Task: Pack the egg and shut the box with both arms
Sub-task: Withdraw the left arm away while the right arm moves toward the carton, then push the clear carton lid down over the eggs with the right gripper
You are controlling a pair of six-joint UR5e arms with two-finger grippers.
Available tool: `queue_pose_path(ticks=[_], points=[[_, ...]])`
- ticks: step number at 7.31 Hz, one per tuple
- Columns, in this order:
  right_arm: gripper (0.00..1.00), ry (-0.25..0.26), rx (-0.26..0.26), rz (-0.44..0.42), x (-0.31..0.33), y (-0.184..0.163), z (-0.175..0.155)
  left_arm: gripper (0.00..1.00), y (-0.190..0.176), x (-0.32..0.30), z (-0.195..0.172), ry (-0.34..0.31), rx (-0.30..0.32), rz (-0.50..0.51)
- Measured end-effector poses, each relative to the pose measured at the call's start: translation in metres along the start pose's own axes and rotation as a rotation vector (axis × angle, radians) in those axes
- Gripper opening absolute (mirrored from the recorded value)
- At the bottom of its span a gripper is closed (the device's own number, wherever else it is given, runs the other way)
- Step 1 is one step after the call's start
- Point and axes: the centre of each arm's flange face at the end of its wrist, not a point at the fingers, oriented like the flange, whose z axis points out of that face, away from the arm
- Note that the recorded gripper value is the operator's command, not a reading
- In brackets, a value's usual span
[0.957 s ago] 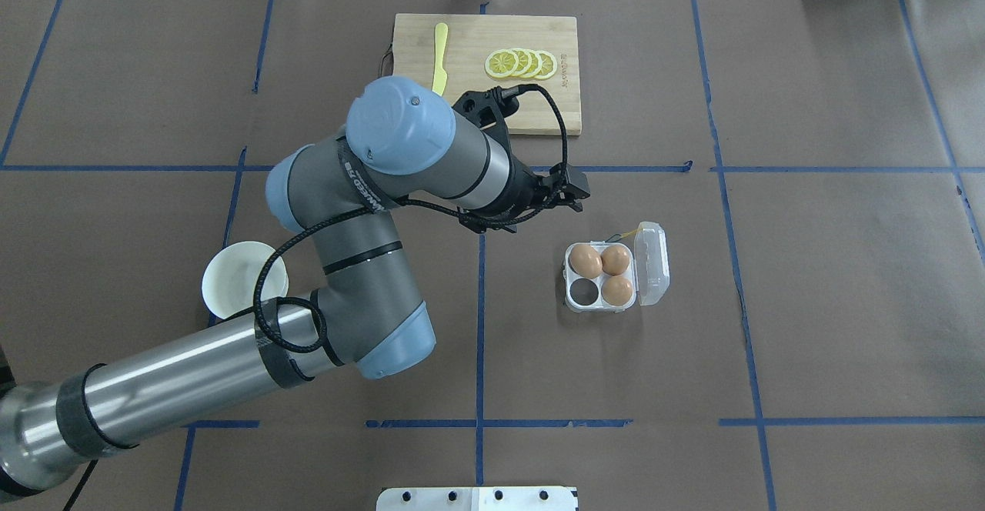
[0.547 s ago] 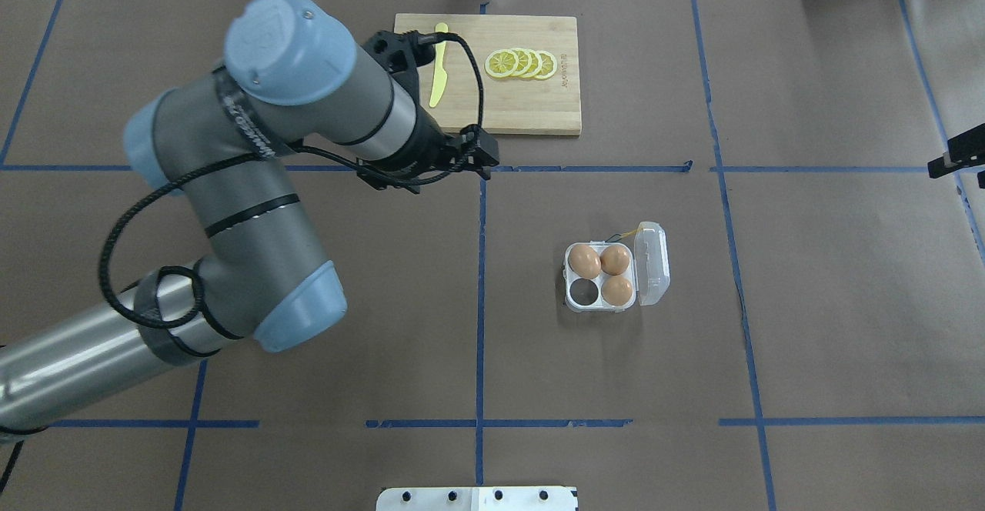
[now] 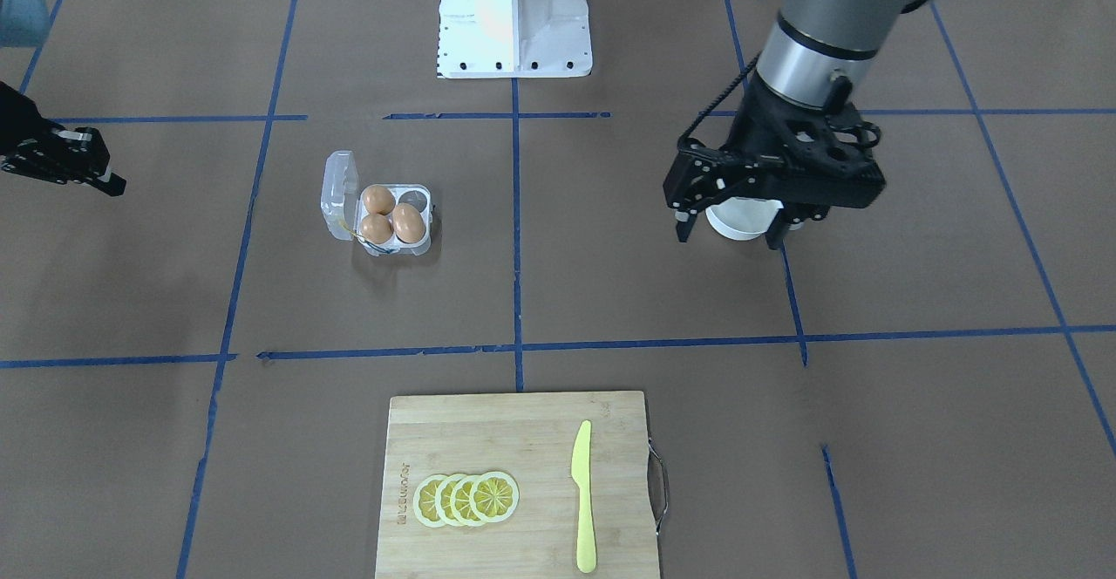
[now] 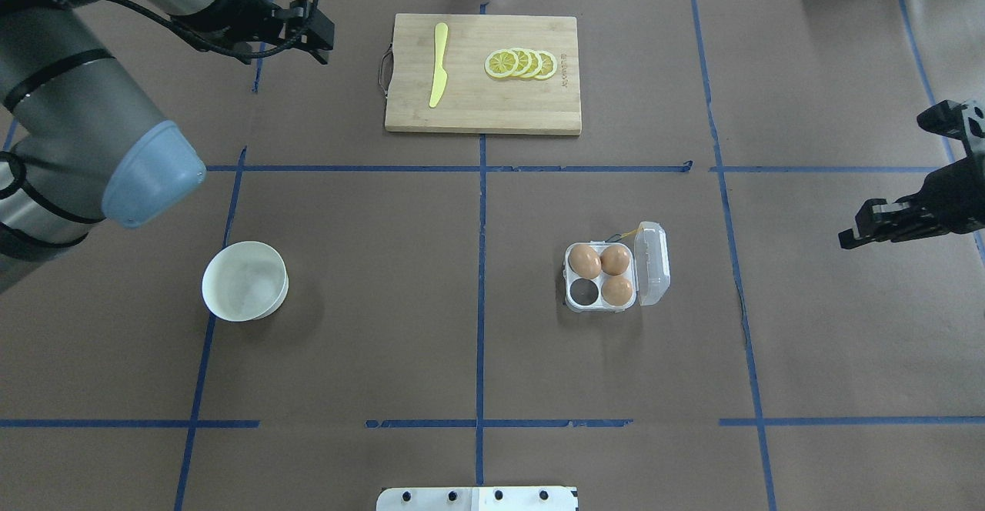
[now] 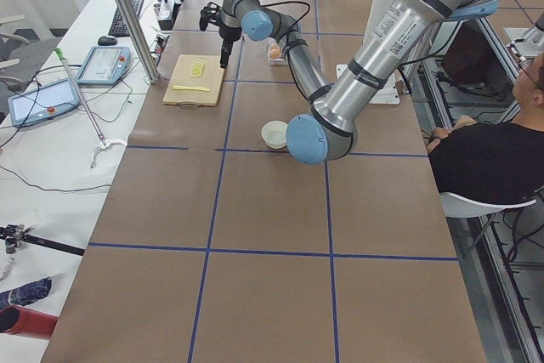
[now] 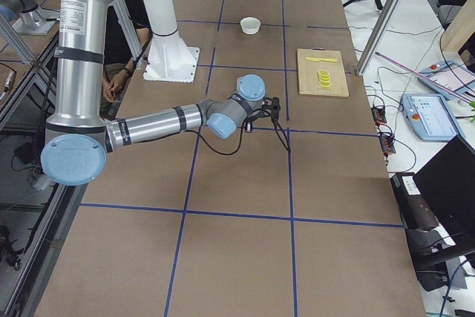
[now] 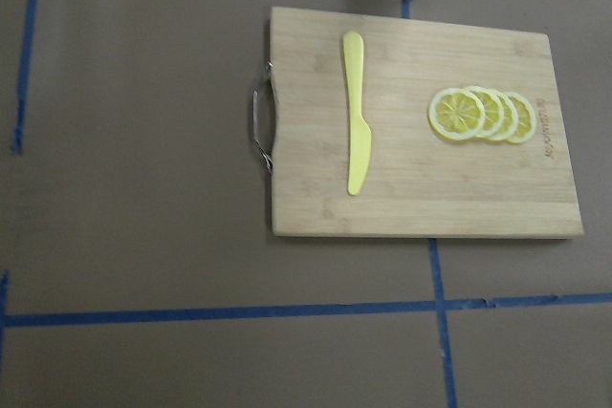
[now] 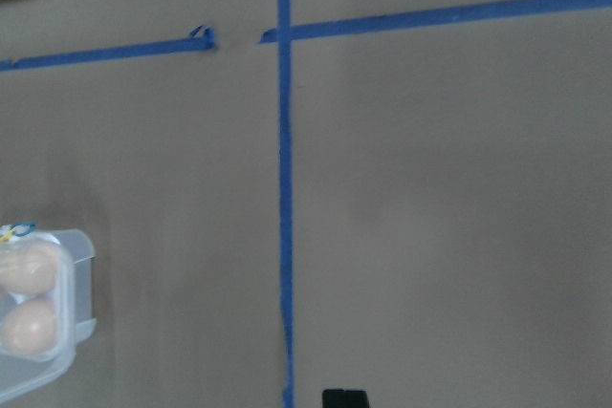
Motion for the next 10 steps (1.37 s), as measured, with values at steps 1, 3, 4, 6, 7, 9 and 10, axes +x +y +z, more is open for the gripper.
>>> queue_pose_path(ticks=[1,3,4,6,7,9,10], points=[[0.00,-0.022,-0.009,-0.016,-0.030,0.004,0.021,1.00,-0.001,-0.027,0.000,-0.030,0.000,0.047],[0.00,-0.049,0.007,-0.016,-0.111,0.009,0.069,1.00,0.000,-0.066,0.005,-0.074,-0.010,0.130],[0.00,-0.057,0.018,-0.013,-0.155,0.013,0.095,1.00,0.001,-0.080,0.009,-0.091,-0.018,0.164],[0.00,-0.046,0.029,-0.001,-0.235,0.009,0.120,1.00,-0.002,-0.100,0.010,-0.114,-0.023,0.193],[0.02,-0.041,0.030,0.003,-0.267,0.005,0.121,1.00,-0.004,-0.106,0.010,-0.120,-0.023,0.201],[1.00,-0.048,0.031,0.014,-0.311,-0.001,0.114,1.00,-0.004,-0.116,0.012,-0.130,-0.029,0.214],[1.00,-0.055,0.037,0.037,-0.326,-0.003,0.106,1.00,-0.001,-0.127,0.015,-0.137,-0.039,0.226]])
